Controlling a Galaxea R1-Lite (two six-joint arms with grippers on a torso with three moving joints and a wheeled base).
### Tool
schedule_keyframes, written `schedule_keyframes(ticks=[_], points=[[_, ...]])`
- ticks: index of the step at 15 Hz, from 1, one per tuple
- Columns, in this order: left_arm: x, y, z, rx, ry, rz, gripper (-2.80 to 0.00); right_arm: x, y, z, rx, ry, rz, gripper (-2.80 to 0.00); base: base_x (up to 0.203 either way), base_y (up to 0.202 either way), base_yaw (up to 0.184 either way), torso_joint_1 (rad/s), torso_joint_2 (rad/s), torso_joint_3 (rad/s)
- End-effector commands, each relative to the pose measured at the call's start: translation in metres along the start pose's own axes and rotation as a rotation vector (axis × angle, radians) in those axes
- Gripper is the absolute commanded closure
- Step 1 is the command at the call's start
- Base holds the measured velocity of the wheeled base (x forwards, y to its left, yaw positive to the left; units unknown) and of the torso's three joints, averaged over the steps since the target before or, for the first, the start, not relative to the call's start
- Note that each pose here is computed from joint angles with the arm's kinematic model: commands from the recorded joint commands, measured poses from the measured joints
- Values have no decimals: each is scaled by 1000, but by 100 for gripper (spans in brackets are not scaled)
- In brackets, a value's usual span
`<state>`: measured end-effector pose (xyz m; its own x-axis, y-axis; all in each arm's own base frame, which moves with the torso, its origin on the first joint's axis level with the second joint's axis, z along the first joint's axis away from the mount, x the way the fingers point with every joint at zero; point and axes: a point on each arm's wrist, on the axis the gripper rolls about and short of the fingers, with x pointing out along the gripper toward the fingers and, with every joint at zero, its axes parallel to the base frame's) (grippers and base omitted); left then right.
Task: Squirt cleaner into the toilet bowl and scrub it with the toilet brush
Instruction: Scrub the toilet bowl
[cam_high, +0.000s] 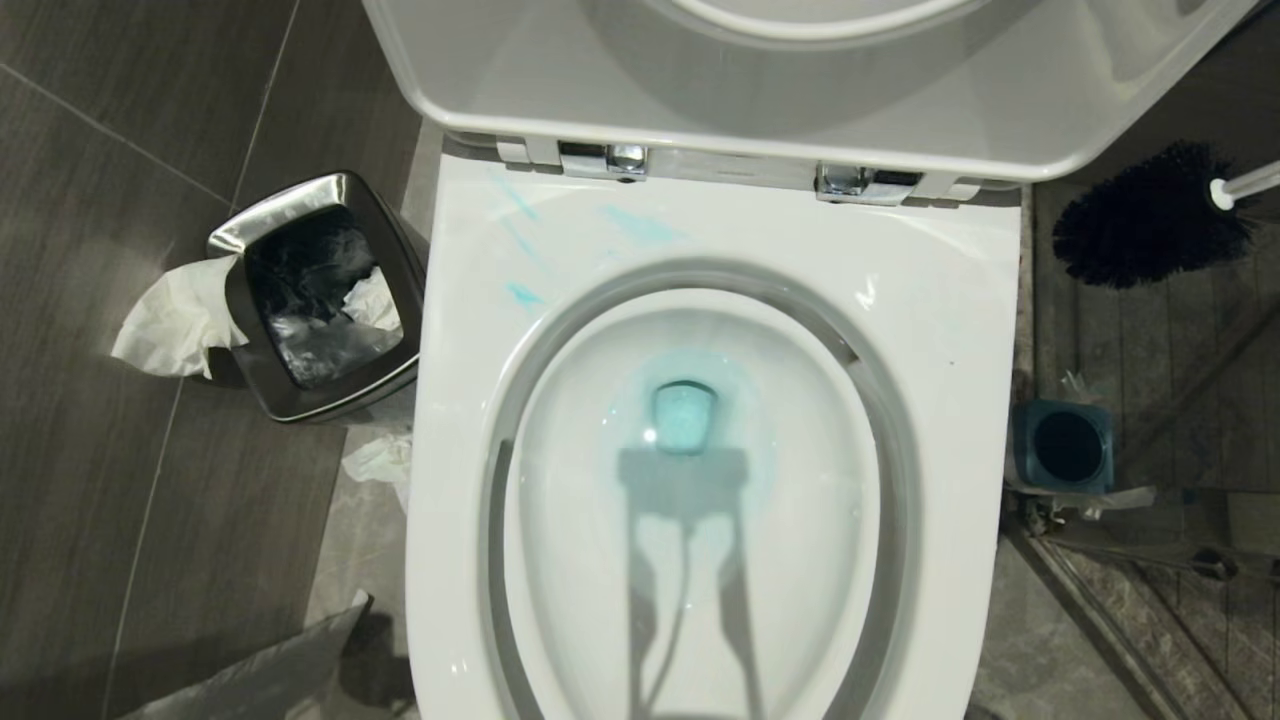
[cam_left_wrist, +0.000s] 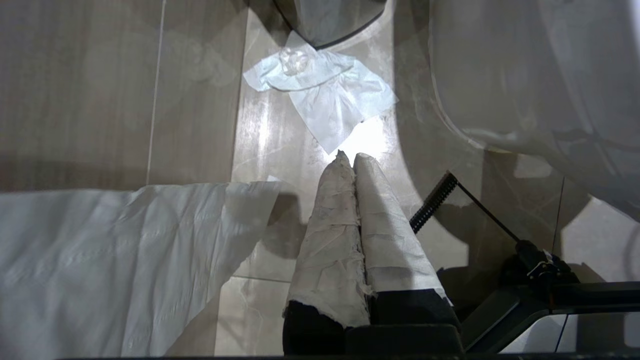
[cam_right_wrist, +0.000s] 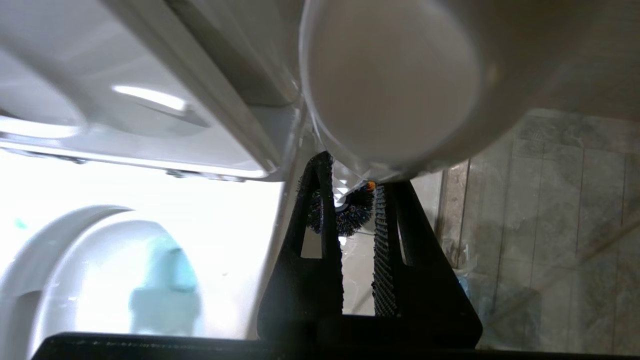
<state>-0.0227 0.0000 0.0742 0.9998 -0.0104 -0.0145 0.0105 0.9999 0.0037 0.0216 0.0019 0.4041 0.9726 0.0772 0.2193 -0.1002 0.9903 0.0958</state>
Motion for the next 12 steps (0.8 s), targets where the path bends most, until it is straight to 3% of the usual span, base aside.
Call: schedule_keyframes(ticks=[1, 6, 12], points=[[0, 0, 0, 1, 1, 0, 0, -9, 10, 12, 5, 0, 2, 0, 0, 0, 0, 4, 4, 201], [0, 0, 0, 1, 1, 0, 0, -29, 25, 19, 83, 113, -16, 0, 0, 0, 0, 2, 2, 203], [0, 0, 0, 1, 1, 0, 0, -52, 43, 16, 143, 206, 59, 0, 0, 0, 0, 3, 4, 202]])
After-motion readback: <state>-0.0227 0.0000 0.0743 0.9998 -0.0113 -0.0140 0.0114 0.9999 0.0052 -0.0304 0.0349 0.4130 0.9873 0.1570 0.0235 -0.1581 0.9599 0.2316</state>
